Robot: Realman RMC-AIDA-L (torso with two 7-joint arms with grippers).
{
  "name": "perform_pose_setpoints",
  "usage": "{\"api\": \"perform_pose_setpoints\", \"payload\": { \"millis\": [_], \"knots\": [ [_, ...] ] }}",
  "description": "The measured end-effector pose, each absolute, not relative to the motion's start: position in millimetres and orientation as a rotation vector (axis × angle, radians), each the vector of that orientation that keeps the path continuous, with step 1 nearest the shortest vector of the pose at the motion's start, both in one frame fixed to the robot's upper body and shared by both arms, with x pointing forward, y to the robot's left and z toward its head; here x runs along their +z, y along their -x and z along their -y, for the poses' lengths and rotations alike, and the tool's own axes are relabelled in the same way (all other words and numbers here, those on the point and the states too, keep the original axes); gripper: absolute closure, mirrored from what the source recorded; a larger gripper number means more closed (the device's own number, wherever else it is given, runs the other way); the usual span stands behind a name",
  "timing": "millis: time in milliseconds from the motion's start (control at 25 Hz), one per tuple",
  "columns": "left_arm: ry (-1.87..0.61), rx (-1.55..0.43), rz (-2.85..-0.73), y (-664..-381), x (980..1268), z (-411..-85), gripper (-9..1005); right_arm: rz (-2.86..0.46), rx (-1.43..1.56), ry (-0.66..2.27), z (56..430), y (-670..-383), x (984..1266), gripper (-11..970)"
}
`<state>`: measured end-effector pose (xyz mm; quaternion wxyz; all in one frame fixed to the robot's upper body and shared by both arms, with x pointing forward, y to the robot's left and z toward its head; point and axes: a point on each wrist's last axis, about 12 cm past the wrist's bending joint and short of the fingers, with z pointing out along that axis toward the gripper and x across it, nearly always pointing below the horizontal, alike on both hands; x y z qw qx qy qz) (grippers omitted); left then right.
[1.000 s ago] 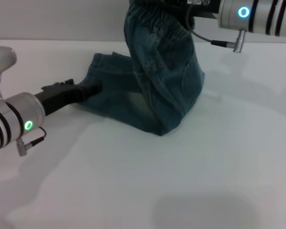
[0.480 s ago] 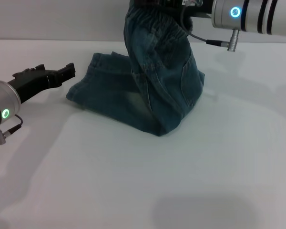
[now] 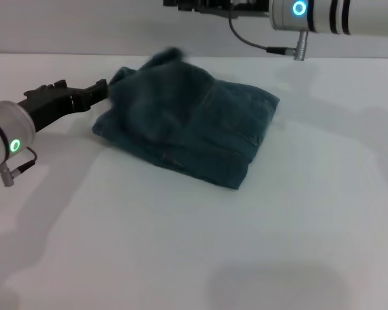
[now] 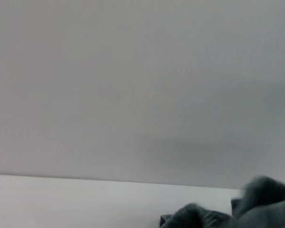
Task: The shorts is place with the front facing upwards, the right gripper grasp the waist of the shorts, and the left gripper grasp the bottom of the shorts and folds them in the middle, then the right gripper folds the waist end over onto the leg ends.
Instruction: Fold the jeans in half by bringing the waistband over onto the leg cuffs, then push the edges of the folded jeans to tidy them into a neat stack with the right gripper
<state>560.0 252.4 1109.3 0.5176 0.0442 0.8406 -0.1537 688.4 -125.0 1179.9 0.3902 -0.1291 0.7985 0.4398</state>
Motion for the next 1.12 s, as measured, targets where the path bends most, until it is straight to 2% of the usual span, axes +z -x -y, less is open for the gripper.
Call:
{"api": "perform_pose_setpoints", "payload": {
  "millis": [80, 280, 600, 720, 800, 920, 1120],
  "knots": [
    [-0.116, -0.371, -2.018, -563.5, 1108.7, -248.9, 151, -2.041, 1.106, 0.33, 125.8, -688.3, 1177.4, 710],
    [-0.117, -0.365, -2.008, -568.1, 1108.4, -246.1, 152, -2.048, 0.961, 0.397, 131.0, -687.5, 1167.1, 475],
    [-0.117, -0.344, -1.964, -568.1, 1108.3, -239.0, 150, -1.987, 0.359, 0.317, 195.9, -683.3, 1126.1, 310],
    [-0.122, -0.337, -1.957, -569.2, 1106.1, -236.0, 150, -1.912, 0.082, 0.264, 214.7, -679.2, 1120.2, 248],
    [-0.123, -0.331, -1.951, -569.8, 1104.4, -233.9, 151, -1.816, -0.123, 0.263, 217.3, -672.5, 1119.1, 224],
    [-0.132, -0.335, -1.945, -570.3, 1103.5, -228.8, 151, -1.669, -0.321, 0.281, 211.0, -659.7, 1118.2, 238],
    [-0.124, -0.333, -1.932, -571.7, 1104.1, -227.5, 152, -1.505, -0.262, 0.382, 187.9, -630.9, 1095.4, 262]
  ]
}}
